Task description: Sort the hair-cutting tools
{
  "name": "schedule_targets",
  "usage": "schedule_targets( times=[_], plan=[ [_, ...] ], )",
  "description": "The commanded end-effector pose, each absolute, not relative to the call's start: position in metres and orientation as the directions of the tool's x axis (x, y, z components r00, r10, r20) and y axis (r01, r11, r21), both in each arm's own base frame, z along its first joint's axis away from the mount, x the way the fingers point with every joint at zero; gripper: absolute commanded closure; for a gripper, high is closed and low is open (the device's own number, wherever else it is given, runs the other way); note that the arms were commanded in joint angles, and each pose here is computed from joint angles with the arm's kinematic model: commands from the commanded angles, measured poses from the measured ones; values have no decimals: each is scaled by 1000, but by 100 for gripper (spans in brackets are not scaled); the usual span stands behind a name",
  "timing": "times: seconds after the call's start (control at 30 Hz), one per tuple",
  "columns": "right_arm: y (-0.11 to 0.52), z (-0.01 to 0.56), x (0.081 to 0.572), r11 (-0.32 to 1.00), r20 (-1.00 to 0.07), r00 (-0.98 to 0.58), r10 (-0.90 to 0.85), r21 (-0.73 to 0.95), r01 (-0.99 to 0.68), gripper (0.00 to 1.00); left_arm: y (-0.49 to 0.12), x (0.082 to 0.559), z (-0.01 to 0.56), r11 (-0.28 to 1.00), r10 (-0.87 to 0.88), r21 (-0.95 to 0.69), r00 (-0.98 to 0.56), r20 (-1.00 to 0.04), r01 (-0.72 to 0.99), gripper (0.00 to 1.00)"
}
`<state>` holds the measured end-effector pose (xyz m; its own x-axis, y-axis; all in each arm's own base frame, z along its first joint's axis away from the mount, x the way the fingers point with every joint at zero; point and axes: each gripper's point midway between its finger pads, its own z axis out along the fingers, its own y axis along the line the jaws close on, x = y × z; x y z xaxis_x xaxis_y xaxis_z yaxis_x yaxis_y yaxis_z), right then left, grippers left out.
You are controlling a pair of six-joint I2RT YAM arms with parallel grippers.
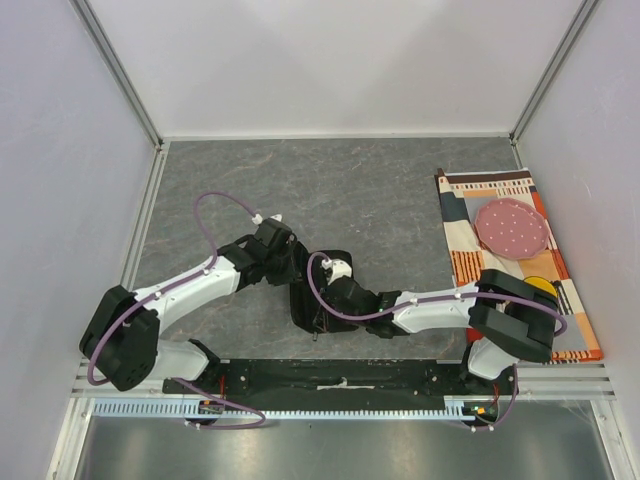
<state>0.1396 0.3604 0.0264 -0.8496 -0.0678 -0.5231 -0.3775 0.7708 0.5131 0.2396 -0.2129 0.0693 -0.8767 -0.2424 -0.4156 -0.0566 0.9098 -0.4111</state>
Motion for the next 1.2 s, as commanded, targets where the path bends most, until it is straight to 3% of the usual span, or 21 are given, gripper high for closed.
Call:
schedule_targets(
  times=[0.0, 0.4, 0.67, 0.8, 0.9, 1.07, 1.17],
  plan=[
    [359, 25, 112, 752, -473, -873, -114, 533, -388, 100, -208, 258, 91, 914, -290, -397, -819, -496, -83, 98],
    [355, 40, 86, 725, -460, -873, -163, 544, -422, 100, -216, 262, 89, 930, -268, -360, -808, -524, -75, 98],
    [319, 90, 143, 843, -656, -747, -107, 338, -418, 100, -219, 262, 88, 944, -228, -327, -819, -527, -52, 98],
    [291, 92, 178, 903, -694, -717, -66, 264, -338, 61, -219, 261, 87, 953, -196, -301, -827, -526, -34, 98],
    [271, 86, 203, 936, -707, -706, -46, 217, -278, 55, -220, 260, 87, 957, -183, -290, -830, -526, -27, 98],
    [252, 73, 230, 964, -718, -696, -30, 163, -210, 60, -220, 261, 89, 959, -174, -281, -830, -529, -21, 98],
    [252, 62, 238, 966, -707, -707, -26, 165, -200, 67, -220, 262, 91, 960, -172, -281, -829, -532, -19, 98]
  ],
)
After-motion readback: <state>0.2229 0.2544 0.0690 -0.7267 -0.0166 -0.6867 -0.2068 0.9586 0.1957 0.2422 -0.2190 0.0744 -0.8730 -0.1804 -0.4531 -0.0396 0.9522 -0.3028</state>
